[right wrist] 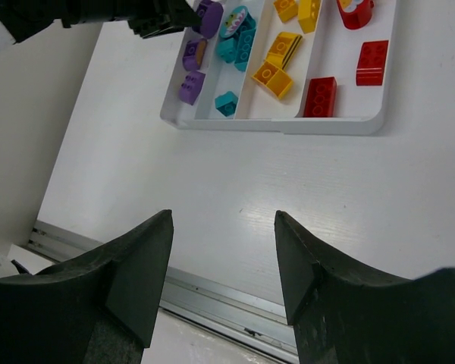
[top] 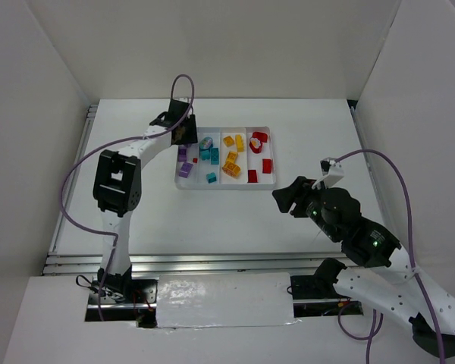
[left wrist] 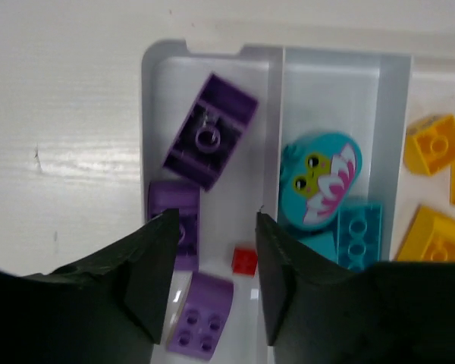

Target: Sort the legos into containers by color

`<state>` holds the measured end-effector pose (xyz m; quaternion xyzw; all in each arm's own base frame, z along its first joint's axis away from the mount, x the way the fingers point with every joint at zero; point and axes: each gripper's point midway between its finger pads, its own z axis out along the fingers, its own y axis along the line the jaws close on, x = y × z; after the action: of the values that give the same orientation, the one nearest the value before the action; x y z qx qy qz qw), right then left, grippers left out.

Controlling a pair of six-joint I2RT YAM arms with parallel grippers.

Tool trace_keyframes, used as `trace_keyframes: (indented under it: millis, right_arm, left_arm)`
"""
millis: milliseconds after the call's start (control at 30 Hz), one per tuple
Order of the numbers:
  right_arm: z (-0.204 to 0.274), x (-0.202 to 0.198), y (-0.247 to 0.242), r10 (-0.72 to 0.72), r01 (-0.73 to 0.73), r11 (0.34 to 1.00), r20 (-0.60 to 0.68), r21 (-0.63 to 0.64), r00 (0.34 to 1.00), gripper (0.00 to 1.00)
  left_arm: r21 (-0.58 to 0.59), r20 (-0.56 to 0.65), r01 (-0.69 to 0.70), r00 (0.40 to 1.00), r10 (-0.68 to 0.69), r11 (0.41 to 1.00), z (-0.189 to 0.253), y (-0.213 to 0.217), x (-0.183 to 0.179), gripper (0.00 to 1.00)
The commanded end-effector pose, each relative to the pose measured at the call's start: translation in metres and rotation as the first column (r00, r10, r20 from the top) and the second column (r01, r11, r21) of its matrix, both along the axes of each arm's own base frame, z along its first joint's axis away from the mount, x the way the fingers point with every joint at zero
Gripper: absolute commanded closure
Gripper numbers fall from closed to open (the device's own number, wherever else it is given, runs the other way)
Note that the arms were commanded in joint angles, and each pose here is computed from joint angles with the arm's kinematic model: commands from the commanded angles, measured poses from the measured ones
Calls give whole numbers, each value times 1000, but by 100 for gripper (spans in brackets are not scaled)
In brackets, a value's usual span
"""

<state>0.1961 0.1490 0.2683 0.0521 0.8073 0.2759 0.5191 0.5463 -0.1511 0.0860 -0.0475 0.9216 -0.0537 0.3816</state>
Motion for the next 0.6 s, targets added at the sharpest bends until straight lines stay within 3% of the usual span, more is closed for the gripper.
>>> trace_keyframes:
  millis: [0,100,200,567]
  right_arm:
    - [-5,1,3,9,-9,1000,-10,-7,1000,36]
    - [-9,1,5,15,-16,1000,-15,-6,1000,36]
    - [-12,0,8,28,-29,1000,-25,-9,999,36]
    - [-23,-3,4,22,-23,999,-48,-23,999,36]
  left_arm:
    - [-108,128,20,992,-6,994,72,-9,-10,46]
    - [-141,90,24,996,-11,990,65,-12,-24,61]
    - [-146,37,42,999,-37,988,49,-16,-30,66]
    - [-150,-111,70,990,-87,986,-9,-24,-41,66]
